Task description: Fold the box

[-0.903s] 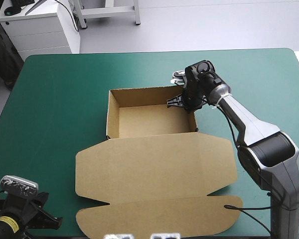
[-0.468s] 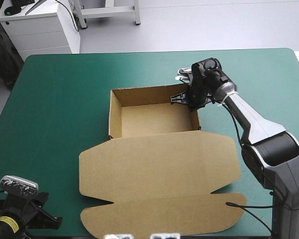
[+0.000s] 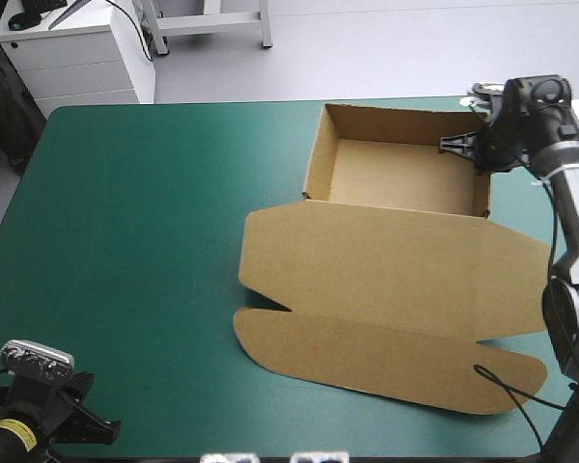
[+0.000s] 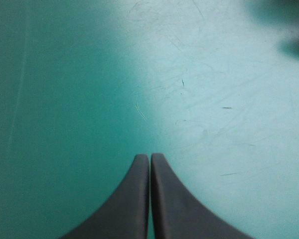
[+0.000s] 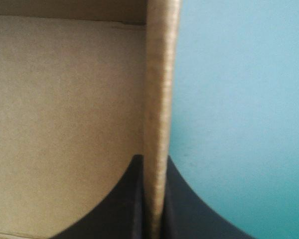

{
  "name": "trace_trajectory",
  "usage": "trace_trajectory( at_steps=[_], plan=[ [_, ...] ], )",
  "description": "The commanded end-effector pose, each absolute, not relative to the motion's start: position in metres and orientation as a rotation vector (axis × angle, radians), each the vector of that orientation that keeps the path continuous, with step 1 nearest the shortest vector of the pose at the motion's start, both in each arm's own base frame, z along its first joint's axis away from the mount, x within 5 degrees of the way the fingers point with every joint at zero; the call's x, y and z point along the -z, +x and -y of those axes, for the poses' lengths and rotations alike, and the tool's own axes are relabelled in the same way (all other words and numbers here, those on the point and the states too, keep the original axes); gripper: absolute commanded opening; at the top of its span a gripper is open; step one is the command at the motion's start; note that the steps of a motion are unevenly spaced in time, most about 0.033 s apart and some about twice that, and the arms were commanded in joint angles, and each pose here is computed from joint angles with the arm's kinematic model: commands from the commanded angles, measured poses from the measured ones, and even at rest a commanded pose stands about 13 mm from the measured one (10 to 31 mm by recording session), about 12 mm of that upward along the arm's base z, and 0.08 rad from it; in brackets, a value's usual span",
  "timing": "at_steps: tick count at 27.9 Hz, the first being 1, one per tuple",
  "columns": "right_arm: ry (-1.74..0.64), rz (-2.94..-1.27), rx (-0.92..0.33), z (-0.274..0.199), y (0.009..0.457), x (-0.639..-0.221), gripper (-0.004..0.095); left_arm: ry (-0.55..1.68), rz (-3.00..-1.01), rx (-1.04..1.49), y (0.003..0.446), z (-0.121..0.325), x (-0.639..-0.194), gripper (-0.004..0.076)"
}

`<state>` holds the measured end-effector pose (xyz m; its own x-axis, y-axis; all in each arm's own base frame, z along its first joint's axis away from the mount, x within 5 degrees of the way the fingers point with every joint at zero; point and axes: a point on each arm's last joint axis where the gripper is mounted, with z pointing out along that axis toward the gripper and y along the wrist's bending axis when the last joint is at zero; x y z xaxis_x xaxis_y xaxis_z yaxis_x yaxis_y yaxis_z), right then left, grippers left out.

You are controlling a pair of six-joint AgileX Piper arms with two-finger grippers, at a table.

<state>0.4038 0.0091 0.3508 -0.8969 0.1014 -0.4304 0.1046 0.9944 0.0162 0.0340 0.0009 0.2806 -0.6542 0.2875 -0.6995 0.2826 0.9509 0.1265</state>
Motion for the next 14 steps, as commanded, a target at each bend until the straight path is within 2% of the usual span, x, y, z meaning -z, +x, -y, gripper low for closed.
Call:
trace_trajectory(
  at_steps=[1, 9, 14],
  plan=[
    [0.239, -2.584, 0.053, 0.033, 0.383, -0.39, -0.0019, 0.387, -2.251, 0.006, 0.038, 0.001, -0.291, -0.0008],
    [0.502, -2.549, 0.157, 0.124, 0.363, -0.392, -0.0019, 0.387, -2.251, 0.006, 0.038, 0.001, -0.291, -0.0008],
    [0.769, -2.505, 0.218, 0.198, 0.333, -0.386, -0.0019, 0.387, -2.251, 0.006, 0.038, 0.001, -0.291, -0.0008]
  ],
)
